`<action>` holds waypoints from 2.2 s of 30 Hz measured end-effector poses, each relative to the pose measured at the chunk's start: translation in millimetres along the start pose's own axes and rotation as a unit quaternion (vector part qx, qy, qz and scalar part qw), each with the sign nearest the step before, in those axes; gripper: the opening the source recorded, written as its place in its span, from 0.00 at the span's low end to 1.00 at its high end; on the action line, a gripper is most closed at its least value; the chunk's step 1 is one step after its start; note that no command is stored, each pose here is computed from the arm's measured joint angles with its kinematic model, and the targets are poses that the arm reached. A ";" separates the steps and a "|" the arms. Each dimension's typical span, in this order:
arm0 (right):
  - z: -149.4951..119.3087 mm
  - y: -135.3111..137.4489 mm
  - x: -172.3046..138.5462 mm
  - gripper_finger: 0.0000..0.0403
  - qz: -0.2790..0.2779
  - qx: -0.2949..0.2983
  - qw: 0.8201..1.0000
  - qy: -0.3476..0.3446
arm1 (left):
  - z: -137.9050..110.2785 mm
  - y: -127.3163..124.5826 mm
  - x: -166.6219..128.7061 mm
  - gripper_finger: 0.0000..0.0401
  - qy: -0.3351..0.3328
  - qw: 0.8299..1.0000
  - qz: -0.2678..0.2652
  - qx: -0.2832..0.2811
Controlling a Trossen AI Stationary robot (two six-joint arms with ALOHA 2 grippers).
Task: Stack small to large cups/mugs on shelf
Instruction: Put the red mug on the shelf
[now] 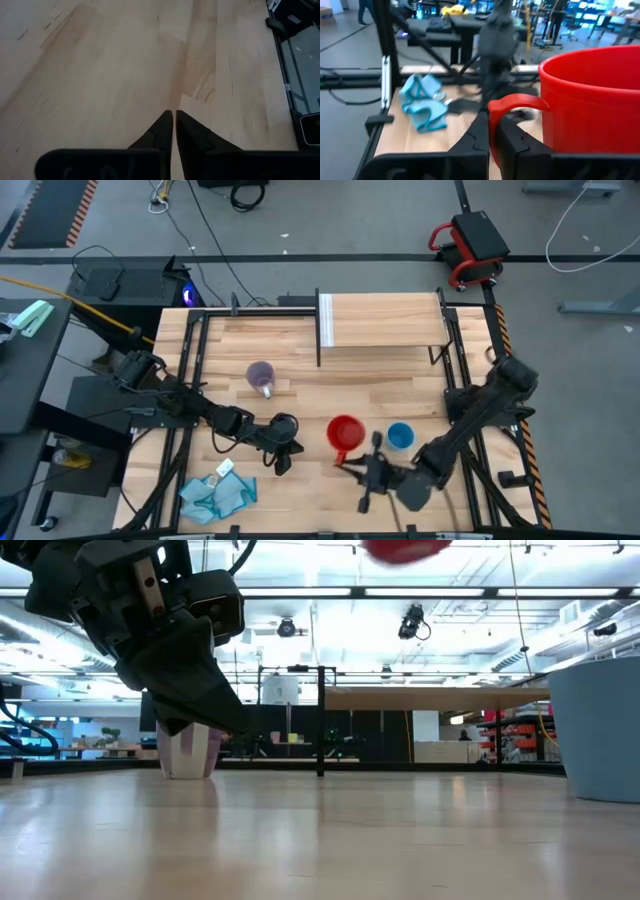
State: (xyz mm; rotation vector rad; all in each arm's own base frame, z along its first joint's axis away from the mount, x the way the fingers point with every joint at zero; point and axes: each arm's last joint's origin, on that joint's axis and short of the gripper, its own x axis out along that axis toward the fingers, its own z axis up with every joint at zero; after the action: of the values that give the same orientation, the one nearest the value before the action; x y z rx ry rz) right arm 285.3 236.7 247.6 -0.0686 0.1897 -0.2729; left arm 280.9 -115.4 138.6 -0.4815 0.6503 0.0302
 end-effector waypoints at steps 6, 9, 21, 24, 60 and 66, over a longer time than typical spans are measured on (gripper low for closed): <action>46.9 -39.7 -30.5 0.03 -0.010 0.017 1.000 -0.011 | 0.0 0.0 0.0 0.08 0.000 1.000 0.000 -0.006; 63.4 -60.4 -41.7 0.03 -0.020 0.023 0.999 -0.015 | 0.0 0.0 0.0 0.09 0.000 1.000 0.000 -0.007; 104.0 -144.7 -60.4 0.03 -0.079 0.058 0.995 -0.035 | 0.2 0.0 0.0 0.08 -0.001 1.000 0.000 -0.007; 106.1 -166.2 -64.8 0.03 -0.075 0.064 0.994 -0.042 | 0.2 0.1 0.0 0.09 -0.001 1.000 0.000 -0.005; -33.1 -284.4 -77.3 0.03 -0.142 0.161 0.975 -0.060 | 12.1 14.0 2.8 0.09 -0.033 0.997 0.046 0.056; -32.8 -300.8 -77.7 0.03 -0.159 0.156 0.972 -0.069 | 13.1 15.3 2.9 0.07 -0.036 0.996 0.051 0.067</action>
State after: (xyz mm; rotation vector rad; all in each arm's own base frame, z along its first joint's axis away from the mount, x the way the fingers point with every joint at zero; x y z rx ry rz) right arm 126.9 -32.3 257.1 0.1963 -0.0063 -0.6122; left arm 288.1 -96.4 139.4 -0.3159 0.6024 0.0987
